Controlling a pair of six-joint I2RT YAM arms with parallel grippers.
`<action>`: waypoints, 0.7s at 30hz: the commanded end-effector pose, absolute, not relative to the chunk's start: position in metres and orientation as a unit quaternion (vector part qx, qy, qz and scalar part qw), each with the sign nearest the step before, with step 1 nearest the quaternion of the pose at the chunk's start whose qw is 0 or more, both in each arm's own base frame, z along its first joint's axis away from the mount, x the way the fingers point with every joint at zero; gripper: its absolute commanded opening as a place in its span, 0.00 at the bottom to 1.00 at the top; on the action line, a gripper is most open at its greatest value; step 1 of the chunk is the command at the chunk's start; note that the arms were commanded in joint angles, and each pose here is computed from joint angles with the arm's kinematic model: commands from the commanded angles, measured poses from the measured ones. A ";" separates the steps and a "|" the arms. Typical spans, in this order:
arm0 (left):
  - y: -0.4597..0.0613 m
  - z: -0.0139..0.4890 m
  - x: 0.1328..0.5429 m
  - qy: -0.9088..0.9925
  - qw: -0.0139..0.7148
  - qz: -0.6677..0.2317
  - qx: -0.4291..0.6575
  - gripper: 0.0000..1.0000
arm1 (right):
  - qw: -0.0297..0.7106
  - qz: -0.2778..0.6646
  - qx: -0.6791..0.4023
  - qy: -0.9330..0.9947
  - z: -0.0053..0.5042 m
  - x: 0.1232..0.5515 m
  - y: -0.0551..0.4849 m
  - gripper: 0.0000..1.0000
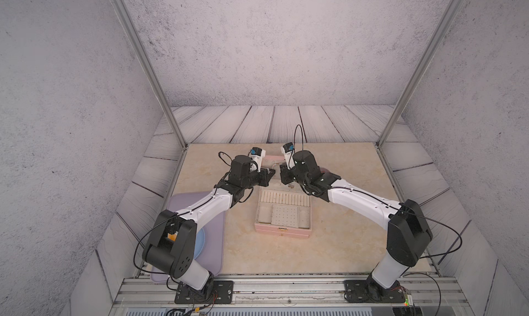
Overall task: Put jewelry chain into jewelry box
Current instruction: Hang the necklace on the jewelry box clasp.
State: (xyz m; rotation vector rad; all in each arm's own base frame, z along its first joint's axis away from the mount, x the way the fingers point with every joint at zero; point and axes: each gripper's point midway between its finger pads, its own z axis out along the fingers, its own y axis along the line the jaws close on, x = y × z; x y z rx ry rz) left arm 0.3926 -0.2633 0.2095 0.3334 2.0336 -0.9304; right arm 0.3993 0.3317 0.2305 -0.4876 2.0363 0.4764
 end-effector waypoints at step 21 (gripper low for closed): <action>-0.261 0.202 0.411 0.835 0.396 -0.376 0.072 0.00 | 0.467 0.214 -0.128 0.848 0.234 0.427 0.325 0.09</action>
